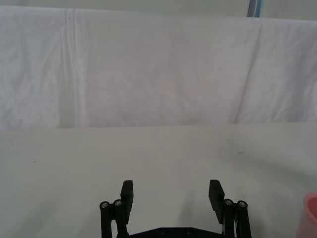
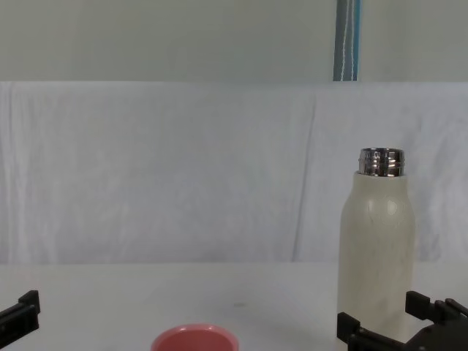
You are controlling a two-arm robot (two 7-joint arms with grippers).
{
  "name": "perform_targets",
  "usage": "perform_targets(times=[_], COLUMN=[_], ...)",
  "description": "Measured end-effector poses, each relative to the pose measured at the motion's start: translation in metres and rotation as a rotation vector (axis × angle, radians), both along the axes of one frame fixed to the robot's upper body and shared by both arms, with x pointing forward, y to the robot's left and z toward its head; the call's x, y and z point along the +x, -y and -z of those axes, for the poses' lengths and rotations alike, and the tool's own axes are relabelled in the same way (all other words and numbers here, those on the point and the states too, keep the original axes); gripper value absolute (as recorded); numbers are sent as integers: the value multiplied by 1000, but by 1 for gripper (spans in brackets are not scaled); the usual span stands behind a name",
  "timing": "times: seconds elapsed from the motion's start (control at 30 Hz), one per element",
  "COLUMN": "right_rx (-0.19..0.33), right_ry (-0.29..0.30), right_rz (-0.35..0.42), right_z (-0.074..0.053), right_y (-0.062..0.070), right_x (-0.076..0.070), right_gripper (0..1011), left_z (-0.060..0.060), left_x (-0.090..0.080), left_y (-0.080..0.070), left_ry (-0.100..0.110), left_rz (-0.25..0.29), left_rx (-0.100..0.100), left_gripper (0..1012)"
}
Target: Grasp the thermos with one hand and pour water into the cup lid.
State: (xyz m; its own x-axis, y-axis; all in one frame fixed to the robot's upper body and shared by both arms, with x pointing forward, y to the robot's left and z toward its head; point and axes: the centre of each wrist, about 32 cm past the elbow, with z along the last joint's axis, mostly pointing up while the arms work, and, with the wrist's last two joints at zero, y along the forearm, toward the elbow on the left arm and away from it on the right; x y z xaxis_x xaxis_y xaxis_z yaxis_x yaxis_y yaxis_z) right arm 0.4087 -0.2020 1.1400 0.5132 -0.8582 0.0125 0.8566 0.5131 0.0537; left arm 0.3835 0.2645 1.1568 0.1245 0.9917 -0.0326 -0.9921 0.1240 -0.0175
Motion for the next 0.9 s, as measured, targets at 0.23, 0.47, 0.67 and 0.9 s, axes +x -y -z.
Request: perform_targets(times=[0.23, 0.47, 0.67, 0.9], right_rx=[0, 0, 0, 0], right_ry=[0, 0, 0, 0], right_rz=[0, 0, 0, 0], right_z=[0, 0, 0, 0], right_y=[0, 0, 0, 0], right_x=[0, 0, 0, 0], right_gripper=[1001, 1001, 1001, 1001], left_z=[0, 0, 0, 0], left_x=[0, 0, 0, 0], left_y=[0, 0, 0, 0], left_ry=[0, 0, 0, 0], left_rz=[0, 0, 0, 0], left_rx=[0, 0, 0, 0], left_gripper=[1001, 1001, 1001, 1001])
